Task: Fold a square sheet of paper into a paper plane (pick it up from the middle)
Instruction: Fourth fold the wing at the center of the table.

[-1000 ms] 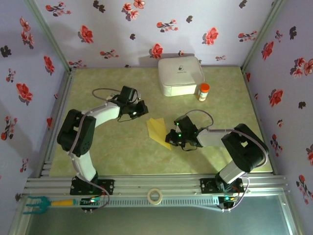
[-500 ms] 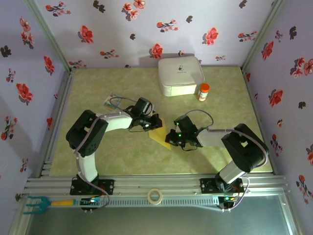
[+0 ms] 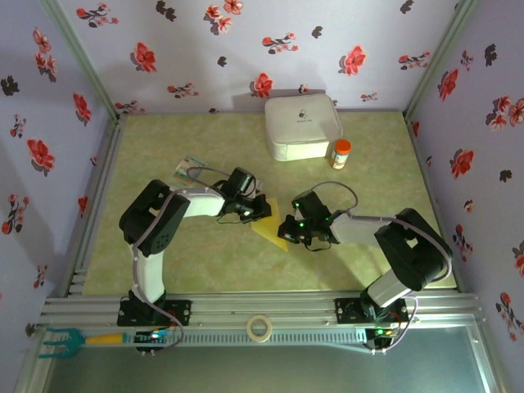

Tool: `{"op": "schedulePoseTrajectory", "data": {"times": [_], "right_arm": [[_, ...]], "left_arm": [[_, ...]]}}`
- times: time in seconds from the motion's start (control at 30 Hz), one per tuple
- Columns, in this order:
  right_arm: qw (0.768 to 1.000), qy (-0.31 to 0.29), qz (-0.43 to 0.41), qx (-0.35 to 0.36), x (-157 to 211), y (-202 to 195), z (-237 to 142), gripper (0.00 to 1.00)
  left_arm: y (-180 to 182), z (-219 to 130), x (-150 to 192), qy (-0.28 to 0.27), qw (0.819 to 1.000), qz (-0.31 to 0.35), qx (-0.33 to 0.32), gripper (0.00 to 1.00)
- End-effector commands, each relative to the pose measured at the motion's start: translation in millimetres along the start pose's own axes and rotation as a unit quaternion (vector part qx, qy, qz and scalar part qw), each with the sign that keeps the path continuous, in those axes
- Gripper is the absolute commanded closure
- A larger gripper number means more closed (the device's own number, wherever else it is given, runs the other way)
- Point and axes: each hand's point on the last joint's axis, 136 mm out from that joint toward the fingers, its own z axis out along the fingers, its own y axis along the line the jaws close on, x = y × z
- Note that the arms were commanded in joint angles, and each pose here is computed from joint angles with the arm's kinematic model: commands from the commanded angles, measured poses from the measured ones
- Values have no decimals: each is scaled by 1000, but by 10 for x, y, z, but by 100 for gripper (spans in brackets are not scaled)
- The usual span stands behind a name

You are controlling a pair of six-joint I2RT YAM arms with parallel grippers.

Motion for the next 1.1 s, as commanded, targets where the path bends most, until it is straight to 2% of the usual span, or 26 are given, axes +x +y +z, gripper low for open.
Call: {"op": "schedulePoseTrajectory", "data": {"times": [0.0, 0.4, 1.07], "right_arm": [[1000, -8, -13, -14, -65, 153, -125, 99], [999, -1, -17, -43, -42, 294, -142, 96], [1000, 1, -10, -19, 15, 143, -103, 94]], "left_arm": [[282, 63, 106, 12, 999, -25, -34, 100], [309, 90, 120, 12, 999, -31, -30, 100], [335, 92, 90, 13, 999, -30, -37, 100]]}}
